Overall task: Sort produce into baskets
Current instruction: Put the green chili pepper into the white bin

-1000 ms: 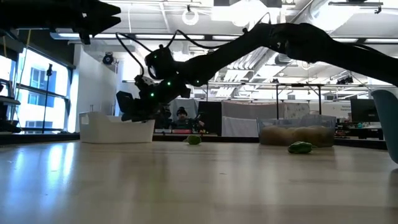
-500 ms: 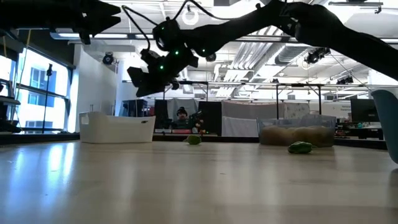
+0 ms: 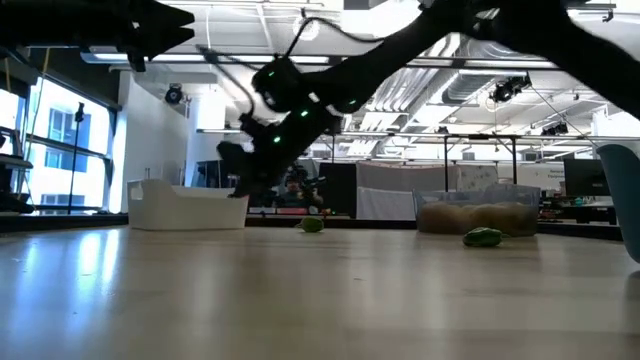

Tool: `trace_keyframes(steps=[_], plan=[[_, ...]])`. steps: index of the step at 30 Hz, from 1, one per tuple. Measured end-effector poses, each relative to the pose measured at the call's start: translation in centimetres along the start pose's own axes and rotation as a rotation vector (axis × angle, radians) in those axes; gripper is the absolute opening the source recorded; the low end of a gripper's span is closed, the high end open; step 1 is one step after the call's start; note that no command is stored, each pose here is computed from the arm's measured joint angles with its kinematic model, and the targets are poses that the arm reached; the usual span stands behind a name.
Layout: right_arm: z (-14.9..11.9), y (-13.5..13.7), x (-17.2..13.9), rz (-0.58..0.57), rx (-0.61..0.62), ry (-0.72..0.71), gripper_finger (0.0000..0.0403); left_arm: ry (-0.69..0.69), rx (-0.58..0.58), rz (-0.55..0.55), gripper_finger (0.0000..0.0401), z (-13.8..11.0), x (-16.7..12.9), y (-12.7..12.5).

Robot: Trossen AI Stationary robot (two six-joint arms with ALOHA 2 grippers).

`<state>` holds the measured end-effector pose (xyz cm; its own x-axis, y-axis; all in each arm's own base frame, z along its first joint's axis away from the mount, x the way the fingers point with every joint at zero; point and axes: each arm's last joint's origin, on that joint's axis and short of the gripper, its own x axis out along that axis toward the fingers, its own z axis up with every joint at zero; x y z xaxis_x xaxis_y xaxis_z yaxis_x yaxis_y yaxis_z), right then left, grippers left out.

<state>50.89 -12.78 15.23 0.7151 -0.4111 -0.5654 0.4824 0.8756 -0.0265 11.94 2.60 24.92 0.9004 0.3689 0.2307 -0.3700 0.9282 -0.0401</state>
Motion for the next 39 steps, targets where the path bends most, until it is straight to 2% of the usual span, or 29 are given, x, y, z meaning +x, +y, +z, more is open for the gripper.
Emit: trace_keyframes(steps=[4, 10, 14, 17, 25, 28, 33, 39], plan=[[-1.0, -1.0, -3.5, 0.001, 0.006, -0.004, 0.0, 0.004, 0.001, 0.0, 0.0162, 0.0, 0.0, 0.0], [-4.0, -5.2, -6.8, -0.025, 0.052, 0.078, 0.0, 0.01, 0.002, -0.001, 0.0162, -0.1, 0.0, 0.0], [-5.1, -6.9, -7.0, 0.044, 0.099, 0.137, 0.0002, 0.017, 0.004, -0.001, 0.0162, -0.2, 0.0, 0.0], [-5.4, -7.5, -6.9, 0.041, 0.089, 0.171, 0.0023, 0.017, 0.004, -0.001, 0.0162, -0.2, 0.0, 0.0], [-5.8, -7.7, -6.6, 0.008, 0.068, 0.187, 0.0152, 0.022, 0.014, -0.001, 0.0162, -0.2, 0.0, 0.0], [-6.3, -7.9, -6.1, 0.001, 0.071, 0.206, 0.0179, 0.023, 0.032, -0.001, 0.0162, -0.2, 0.0, 0.0], [-6.6, -8.7, -5.6, -0.011, 0.091, 0.203, 0.0183, 0.027, 0.044, -0.001, 0.0162, -0.3, 0.0, 0.0], [-6.6, -9.5, -5.5, 0.031, 0.113, 0.209, 0.0161, 0.027, 0.077, -0.001, 0.0162, -0.3, 0.0, 0.0]])
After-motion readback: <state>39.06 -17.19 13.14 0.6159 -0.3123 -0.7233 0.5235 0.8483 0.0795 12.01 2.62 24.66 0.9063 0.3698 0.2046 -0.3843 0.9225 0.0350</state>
